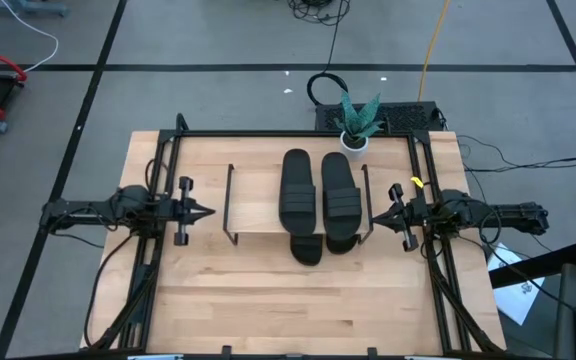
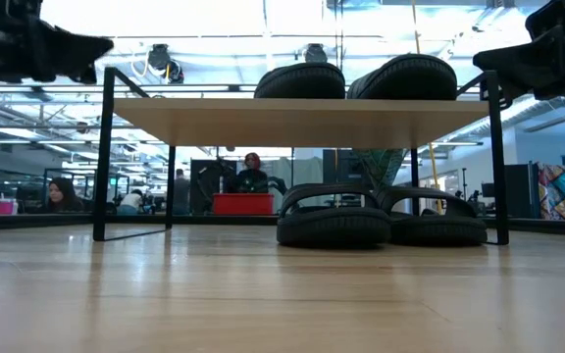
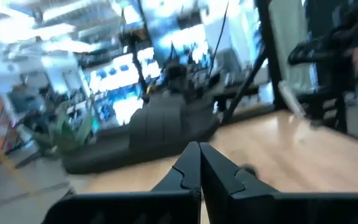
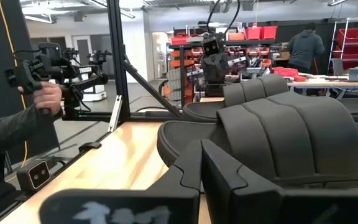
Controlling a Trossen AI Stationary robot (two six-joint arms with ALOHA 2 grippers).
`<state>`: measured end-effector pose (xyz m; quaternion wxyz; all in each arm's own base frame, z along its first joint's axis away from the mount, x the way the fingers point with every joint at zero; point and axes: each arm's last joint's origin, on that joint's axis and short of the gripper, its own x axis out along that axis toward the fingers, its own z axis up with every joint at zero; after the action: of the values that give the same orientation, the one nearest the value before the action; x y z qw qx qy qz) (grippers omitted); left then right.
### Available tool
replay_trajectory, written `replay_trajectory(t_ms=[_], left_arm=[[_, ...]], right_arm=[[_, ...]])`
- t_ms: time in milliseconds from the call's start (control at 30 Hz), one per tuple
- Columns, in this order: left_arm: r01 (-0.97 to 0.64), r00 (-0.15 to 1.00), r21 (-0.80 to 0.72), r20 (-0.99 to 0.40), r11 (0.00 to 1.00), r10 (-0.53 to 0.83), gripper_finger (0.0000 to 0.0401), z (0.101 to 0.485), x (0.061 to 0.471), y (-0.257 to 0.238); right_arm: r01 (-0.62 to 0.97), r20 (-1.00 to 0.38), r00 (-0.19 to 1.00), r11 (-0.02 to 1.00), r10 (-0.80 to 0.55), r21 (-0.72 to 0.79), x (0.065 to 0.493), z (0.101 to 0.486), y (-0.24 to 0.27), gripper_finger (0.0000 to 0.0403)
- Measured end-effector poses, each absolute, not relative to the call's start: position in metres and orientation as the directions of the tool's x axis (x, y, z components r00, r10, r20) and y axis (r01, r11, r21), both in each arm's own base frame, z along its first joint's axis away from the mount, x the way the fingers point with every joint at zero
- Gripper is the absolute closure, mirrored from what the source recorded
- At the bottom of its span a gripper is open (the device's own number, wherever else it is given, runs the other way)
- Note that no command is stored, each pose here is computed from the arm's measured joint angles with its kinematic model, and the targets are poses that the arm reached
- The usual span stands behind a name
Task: Pick and place slides into the shelf
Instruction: Return to Home Position
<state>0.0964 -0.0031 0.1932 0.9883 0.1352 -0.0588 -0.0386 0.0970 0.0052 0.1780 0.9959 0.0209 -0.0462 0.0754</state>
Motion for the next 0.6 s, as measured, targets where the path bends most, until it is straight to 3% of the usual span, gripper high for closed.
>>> replay_trajectory(t_ms=[100, 400, 600], left_arm=[[0.081, 0.979, 0.252, 0.162, 0.964, -0.125, 0.04, 0.191, 0.097, -0.005], [0.184, 0.974, 0.237, 0.085, 0.954, -0.209, 0.0401, 0.175, 0.099, -0.014], [0.146, 0.984, 0.234, 0.066, 0.961, -0.165, 0.04, 0.173, 0.099, -0.016]], right_arm=[[-0.153, 0.1, 0.984, 0.988, 0.149, 0.034, 0.097, 0.178, 0.005, 0.0403], [-0.204, 0.102, 0.975, 0.978, 0.199, 0.044, 0.097, 0.179, 0.007, 0.0403], [-0.202, 0.101, 0.975, 0.978, 0.197, 0.044, 0.097, 0.179, 0.007, 0.0403]])
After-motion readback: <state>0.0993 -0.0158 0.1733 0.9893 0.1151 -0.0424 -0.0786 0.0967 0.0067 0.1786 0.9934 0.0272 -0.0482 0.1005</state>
